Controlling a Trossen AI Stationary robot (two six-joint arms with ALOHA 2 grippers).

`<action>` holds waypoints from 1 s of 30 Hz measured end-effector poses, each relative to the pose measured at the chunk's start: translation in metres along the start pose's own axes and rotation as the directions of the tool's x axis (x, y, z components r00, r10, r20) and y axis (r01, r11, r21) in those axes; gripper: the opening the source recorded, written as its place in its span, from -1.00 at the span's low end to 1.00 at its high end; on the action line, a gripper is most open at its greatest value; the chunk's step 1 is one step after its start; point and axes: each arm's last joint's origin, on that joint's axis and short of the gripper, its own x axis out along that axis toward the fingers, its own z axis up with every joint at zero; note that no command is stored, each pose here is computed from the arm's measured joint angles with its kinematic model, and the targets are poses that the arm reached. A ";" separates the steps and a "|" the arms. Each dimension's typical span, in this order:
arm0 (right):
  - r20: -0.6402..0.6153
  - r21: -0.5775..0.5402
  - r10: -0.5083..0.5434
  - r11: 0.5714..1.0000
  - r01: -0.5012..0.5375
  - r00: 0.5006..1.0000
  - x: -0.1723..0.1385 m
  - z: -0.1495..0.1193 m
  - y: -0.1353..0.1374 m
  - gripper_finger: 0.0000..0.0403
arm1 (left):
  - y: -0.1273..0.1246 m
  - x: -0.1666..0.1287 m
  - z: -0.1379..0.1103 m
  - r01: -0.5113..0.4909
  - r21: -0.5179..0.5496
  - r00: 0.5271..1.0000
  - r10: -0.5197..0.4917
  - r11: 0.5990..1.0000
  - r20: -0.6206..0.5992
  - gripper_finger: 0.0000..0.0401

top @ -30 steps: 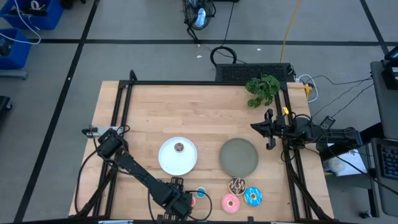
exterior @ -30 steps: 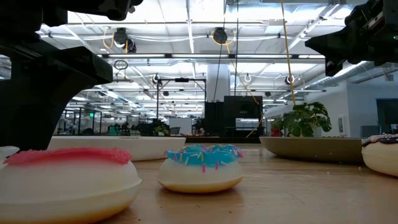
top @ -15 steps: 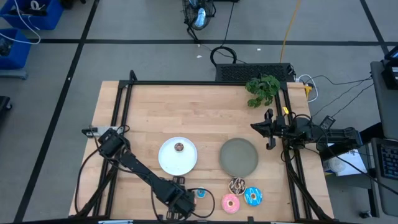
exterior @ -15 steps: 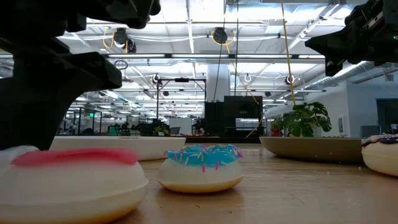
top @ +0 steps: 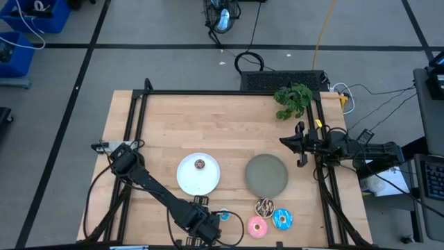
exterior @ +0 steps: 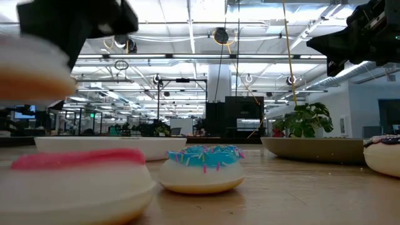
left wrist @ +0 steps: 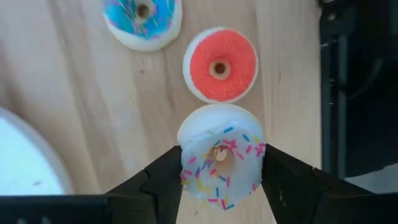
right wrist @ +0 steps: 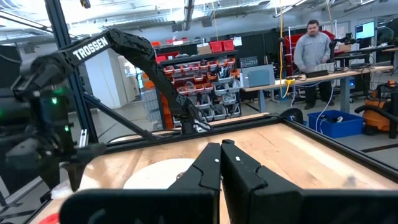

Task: Pick & Place donuts
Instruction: Put the small white donut on the white plate

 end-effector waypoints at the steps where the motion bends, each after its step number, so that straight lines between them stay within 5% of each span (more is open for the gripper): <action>1: 0.000 0.000 0.000 1.000 0.000 1.000 0.000 0.000 0.000 -1.00 | 0.001 -0.005 0.002 -0.004 0.005 1.000 0.004 1.000 0.002 0.00; 11: 0.003 0.000 0.000 1.000 0.000 1.000 0.000 0.000 0.000 -1.00 | 0.011 -0.050 0.015 -0.053 0.021 0.998 0.052 0.998 0.040 0.00; 30: 0.003 -0.007 0.000 1.000 0.000 1.000 0.000 0.000 0.000 -1.00 | 0.014 -0.051 0.014 -0.064 0.014 0.998 0.063 0.998 0.021 0.00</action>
